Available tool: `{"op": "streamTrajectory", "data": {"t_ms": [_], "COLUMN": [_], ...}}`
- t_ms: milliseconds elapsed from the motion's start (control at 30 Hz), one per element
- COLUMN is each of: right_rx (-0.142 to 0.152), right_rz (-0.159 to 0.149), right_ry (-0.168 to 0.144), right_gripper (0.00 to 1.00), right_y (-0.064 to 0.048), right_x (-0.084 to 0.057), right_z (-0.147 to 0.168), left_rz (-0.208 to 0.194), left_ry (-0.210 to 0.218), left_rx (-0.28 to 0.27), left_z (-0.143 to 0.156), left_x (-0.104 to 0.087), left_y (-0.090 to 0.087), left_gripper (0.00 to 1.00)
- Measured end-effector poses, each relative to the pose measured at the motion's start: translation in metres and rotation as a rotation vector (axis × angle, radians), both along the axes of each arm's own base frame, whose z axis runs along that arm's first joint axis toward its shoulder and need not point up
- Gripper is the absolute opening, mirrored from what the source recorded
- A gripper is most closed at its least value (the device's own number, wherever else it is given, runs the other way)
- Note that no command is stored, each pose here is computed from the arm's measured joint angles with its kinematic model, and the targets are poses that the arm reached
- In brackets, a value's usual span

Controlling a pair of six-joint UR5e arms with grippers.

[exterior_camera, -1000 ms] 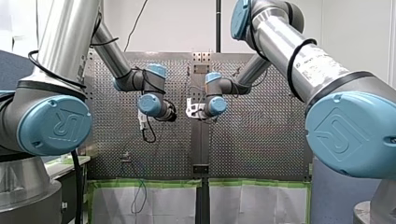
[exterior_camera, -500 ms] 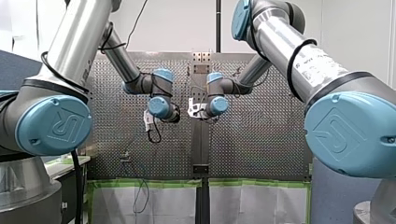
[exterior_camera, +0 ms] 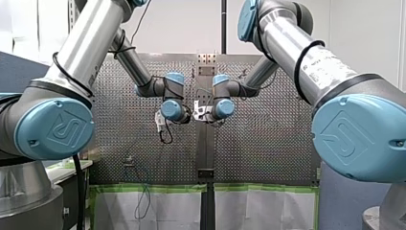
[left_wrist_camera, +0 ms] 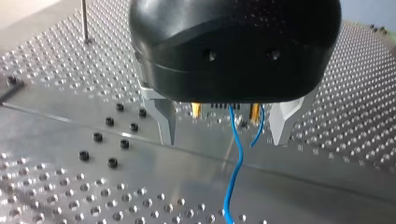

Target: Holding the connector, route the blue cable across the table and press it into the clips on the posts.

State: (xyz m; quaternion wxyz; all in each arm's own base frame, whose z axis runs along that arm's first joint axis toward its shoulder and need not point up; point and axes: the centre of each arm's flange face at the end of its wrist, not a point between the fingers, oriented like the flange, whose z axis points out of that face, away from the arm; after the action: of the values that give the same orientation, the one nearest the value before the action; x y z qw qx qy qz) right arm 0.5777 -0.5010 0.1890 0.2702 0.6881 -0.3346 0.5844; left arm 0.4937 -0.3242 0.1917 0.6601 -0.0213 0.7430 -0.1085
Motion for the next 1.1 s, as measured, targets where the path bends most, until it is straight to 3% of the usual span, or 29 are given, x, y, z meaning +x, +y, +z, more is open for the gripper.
{"op": "streamTrajectory", "data": {"t_ms": [200,433,767,1100], "right_rx": [-0.002,-0.004,-0.005,-0.005], "right_rz": [-0.001,-0.004,-0.009,-0.013], "right_ry": [-0.002,-0.004,-0.004,-0.004], "right_gripper": [0.00,0.00,0.00,0.00], "right_y": [-0.001,-0.004,-0.007,-0.008], "right_x": [0.000,-0.001,-0.004,-0.005], "right_z": [0.001,0.002,0.002,0.002], "left_rz": [0.029,0.025,0.068,0.105], "left_ry": [-0.025,-0.014,0.004,0.046], "left_rx": [-0.009,0.001,0.011,0.054], "left_z": [0.009,0.001,-0.023,-0.042], "left_x": [0.022,0.041,0.075,0.074], "left_y": [0.003,-0.005,-0.001,-0.001], "left_gripper": [1.00,1.00,1.00,1.00]}}
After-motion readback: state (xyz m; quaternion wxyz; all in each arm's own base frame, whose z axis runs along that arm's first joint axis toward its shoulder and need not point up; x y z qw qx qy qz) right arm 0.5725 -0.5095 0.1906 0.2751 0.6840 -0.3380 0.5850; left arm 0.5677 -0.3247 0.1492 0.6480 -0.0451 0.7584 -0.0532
